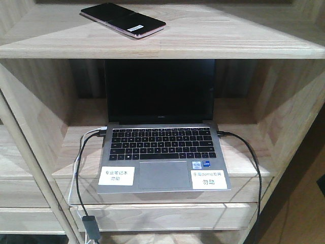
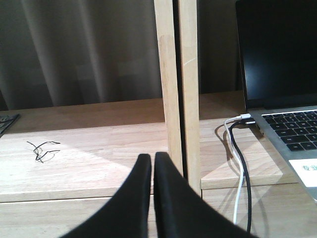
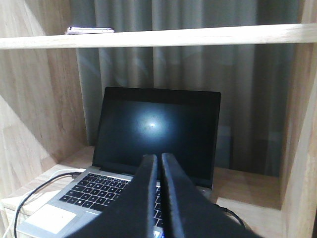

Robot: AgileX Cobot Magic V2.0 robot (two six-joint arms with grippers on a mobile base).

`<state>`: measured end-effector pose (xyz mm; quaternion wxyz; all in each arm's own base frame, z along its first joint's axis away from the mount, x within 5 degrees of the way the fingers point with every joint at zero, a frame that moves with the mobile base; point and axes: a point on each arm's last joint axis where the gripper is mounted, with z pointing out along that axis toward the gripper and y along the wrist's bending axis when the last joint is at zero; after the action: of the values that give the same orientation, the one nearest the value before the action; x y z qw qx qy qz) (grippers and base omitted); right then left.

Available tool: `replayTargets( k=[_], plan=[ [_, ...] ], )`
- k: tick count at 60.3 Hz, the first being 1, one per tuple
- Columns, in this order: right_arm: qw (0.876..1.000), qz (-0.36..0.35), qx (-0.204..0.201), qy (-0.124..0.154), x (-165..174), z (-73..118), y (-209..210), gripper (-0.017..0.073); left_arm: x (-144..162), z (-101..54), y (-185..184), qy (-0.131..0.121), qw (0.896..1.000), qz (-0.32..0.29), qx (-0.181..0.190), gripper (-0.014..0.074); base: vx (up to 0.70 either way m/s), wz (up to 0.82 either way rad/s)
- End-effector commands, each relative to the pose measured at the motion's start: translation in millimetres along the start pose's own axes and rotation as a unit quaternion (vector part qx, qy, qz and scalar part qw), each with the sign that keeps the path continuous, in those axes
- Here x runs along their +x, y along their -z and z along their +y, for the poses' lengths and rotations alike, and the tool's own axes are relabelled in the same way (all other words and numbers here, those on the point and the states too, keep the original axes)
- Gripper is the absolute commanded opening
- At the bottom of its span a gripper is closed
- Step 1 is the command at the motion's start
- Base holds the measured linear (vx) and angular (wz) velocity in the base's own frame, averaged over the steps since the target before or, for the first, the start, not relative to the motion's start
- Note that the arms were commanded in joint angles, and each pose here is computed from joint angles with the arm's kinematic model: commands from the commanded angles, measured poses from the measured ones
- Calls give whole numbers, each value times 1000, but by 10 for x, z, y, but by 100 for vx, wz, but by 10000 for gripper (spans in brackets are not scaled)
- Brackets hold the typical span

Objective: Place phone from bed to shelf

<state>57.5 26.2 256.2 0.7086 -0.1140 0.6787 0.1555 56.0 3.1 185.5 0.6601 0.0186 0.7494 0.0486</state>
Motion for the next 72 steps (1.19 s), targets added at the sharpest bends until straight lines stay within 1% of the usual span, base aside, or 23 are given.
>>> replayTargets(
  k=[1, 21, 32, 56, 62, 66, 72],
  plan=[
    [1000, -24, 20, 0, -114, -33, 0, -3, -154, 11, 32, 4, 999, -54, -3, 1, 0, 0],
    [1000, -24, 20, 1, -114, -33, 0, -3, -154, 11, 32, 4, 999, -54, -3, 1, 0, 0],
    [999, -20, 24, 20, -108, -38, 0, -3, -154, 11, 32, 4, 999, -54, -3, 1, 0, 0],
    [999, -12, 47, 11, -92, -81, 3, -3, -154, 11, 32, 4, 999, -54, -3, 1, 0, 0],
    [998, -11, 50, 20, -92, -85, 3, -3, -154, 11, 32, 4, 999, -54, -3, 1, 0, 0],
    [998, -11, 60, 23, -93, -98, 4, -3, -154, 11, 32, 4, 999, -54, -3, 1, 0, 0],
    [995, -12, 92, 25, -94, -138, 10, -3, -154, 11, 32, 4, 999, -54, -3, 1, 0, 0]
  ],
)
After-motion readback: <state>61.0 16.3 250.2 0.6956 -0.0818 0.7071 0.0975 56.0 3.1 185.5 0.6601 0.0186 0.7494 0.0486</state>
